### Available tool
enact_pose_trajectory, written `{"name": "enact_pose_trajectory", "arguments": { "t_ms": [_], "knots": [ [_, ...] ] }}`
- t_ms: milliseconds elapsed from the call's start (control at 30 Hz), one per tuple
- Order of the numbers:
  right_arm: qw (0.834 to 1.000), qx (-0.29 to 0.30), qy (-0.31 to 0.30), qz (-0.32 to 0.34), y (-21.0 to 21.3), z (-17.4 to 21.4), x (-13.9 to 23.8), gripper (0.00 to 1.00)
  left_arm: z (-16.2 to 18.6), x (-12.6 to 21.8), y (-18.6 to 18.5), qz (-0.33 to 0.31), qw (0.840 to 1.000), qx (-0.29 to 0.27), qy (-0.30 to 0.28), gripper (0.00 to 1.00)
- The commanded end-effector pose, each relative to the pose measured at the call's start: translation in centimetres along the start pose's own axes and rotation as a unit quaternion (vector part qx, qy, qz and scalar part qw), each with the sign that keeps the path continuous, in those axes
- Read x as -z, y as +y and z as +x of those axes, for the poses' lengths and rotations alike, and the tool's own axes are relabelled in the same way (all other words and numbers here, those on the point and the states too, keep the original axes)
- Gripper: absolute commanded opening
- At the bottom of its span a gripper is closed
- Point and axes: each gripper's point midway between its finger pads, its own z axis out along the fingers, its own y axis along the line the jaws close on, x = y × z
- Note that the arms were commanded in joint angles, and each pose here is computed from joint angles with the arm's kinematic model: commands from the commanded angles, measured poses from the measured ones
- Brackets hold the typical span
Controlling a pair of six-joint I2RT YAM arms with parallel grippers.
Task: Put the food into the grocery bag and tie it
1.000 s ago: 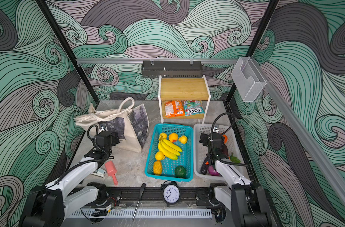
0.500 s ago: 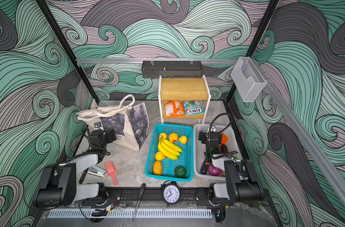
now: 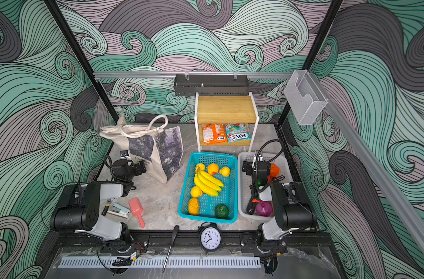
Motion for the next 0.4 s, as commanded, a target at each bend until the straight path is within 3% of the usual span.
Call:
{"name": "enact_pose_trajectory", "arguments": {
  "t_ms": [0,367],
  "knots": [
    [1.0,-0.002,-0.018,-0.005,0.12,-1.32,-0.07,1.0,-1.44,-0.34,-0.66,0.008,1.0,-0.011,-0.017,0.99],
    [1.0,-0.004,-0.016,-0.009,0.13,-1.24,-0.15,1.0,-1.38,-0.33,-0.72,0.007,1.0,-0.012,-0.017,0.98]
  ]
}}
